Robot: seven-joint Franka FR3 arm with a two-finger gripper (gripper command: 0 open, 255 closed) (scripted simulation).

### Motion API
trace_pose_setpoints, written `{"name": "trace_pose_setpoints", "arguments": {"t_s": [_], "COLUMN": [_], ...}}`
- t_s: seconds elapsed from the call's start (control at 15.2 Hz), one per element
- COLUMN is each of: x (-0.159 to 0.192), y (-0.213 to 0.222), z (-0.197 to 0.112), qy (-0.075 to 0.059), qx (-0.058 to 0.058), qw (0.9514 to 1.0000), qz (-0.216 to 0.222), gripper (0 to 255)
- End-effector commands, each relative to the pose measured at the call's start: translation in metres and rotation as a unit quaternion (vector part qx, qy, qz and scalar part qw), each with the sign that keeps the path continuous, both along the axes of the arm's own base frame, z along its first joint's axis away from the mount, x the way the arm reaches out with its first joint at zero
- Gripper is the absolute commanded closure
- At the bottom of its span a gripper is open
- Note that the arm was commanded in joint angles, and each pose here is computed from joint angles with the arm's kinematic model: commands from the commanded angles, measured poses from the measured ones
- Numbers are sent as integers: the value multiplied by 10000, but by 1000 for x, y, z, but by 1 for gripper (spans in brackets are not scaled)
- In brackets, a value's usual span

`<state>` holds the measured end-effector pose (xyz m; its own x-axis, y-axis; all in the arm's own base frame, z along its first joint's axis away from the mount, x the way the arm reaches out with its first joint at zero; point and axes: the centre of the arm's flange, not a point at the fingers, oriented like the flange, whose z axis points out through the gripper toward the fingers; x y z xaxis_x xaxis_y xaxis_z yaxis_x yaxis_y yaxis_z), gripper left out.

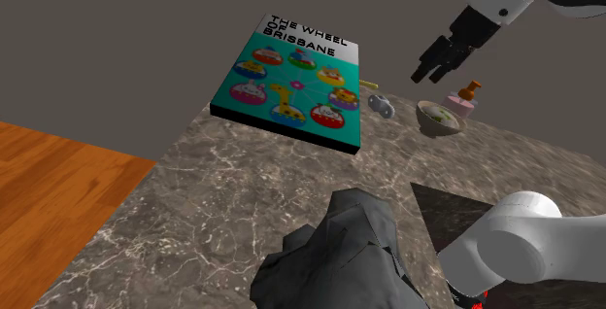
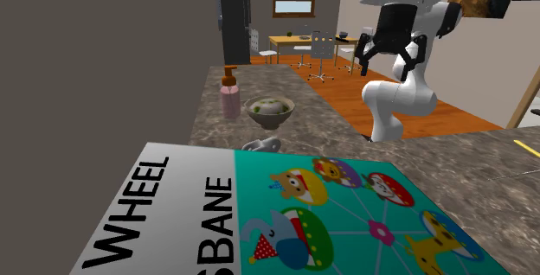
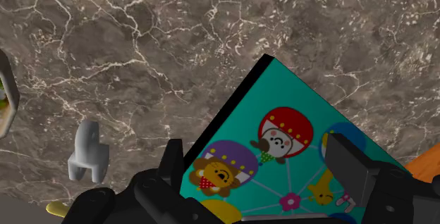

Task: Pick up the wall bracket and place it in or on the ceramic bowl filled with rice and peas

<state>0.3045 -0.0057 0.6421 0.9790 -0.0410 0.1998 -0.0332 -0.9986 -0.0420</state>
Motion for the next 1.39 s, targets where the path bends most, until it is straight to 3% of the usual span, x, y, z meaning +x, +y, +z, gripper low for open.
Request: {"name": "trace_pose_setpoints", "arguments": {"t_s": [0.0,1.32], "x": [0,144], "y": [0,-172], "z": [0,-135], "qy": [0,288], "qx": [0,-223], "qw": [10000,9990], "qz": [0,-248], "gripper": [0,0]}}
